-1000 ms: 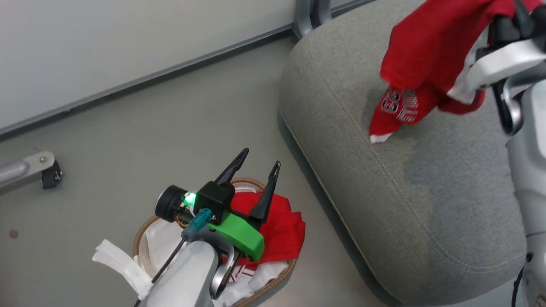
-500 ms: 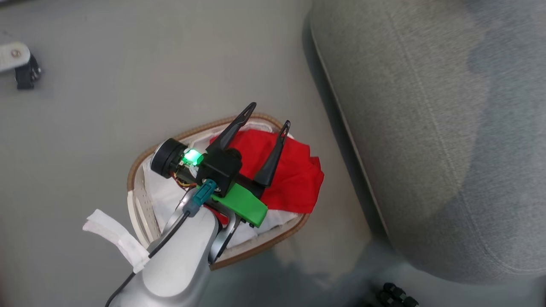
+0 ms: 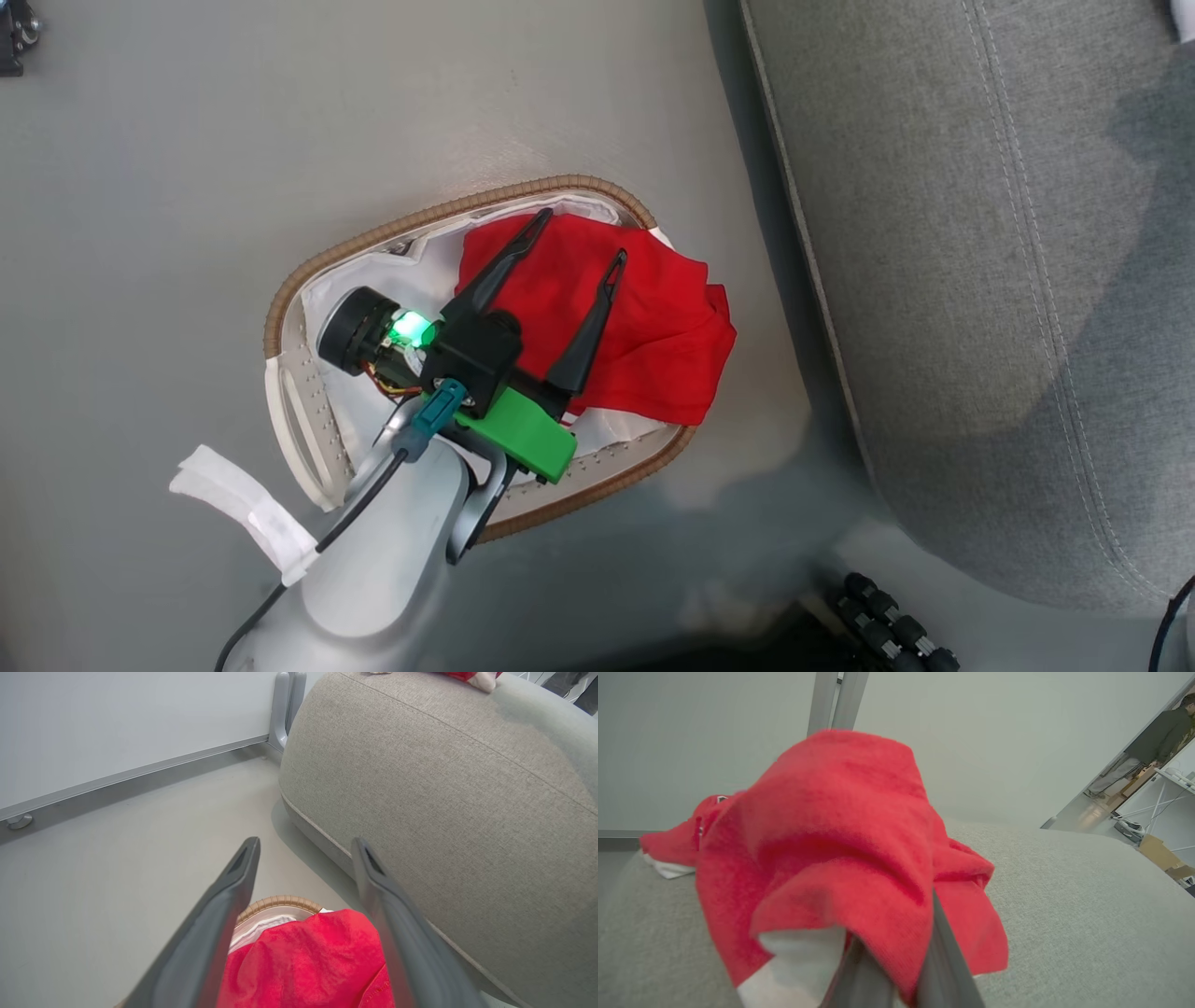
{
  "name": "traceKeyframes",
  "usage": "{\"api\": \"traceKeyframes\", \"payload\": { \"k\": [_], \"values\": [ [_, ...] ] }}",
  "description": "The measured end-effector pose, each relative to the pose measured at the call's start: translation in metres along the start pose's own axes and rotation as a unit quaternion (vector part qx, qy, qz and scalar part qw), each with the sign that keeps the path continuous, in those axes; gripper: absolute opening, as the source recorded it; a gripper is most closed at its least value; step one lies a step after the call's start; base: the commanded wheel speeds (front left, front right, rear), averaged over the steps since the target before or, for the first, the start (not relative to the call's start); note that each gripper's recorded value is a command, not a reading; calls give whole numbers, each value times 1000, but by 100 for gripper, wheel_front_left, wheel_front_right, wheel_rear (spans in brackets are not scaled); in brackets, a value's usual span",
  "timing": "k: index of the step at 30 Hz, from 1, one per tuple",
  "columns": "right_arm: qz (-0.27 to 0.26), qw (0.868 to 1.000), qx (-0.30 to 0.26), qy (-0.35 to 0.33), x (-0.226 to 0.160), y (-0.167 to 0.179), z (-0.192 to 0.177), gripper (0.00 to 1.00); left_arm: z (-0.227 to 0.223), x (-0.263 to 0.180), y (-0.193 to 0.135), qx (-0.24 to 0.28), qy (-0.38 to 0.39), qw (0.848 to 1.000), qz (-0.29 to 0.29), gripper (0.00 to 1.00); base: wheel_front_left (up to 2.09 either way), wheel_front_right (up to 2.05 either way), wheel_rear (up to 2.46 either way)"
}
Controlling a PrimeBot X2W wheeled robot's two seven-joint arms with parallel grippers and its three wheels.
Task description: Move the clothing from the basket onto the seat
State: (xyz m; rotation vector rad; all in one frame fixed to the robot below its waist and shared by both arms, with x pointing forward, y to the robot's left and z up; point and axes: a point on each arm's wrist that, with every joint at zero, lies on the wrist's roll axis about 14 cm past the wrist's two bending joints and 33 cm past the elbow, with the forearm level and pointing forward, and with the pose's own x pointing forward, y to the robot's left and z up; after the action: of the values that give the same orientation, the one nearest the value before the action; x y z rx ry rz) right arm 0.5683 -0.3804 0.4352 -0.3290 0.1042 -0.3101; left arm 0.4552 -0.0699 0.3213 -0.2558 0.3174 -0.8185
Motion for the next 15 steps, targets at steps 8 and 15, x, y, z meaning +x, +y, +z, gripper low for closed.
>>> {"api": "traceKeyframes", "payload": {
  "k": [8,15],
  "values": [
    [-3,1000,2,17,-26,-4,-8,100,15,-1,4,6,-12,1000,9,100,0,0,0],
    [-13,999,13,29,-50,-17,-10,100,34,-9,3,7,-28,999,25,100,0,0,0]
  ]
}}
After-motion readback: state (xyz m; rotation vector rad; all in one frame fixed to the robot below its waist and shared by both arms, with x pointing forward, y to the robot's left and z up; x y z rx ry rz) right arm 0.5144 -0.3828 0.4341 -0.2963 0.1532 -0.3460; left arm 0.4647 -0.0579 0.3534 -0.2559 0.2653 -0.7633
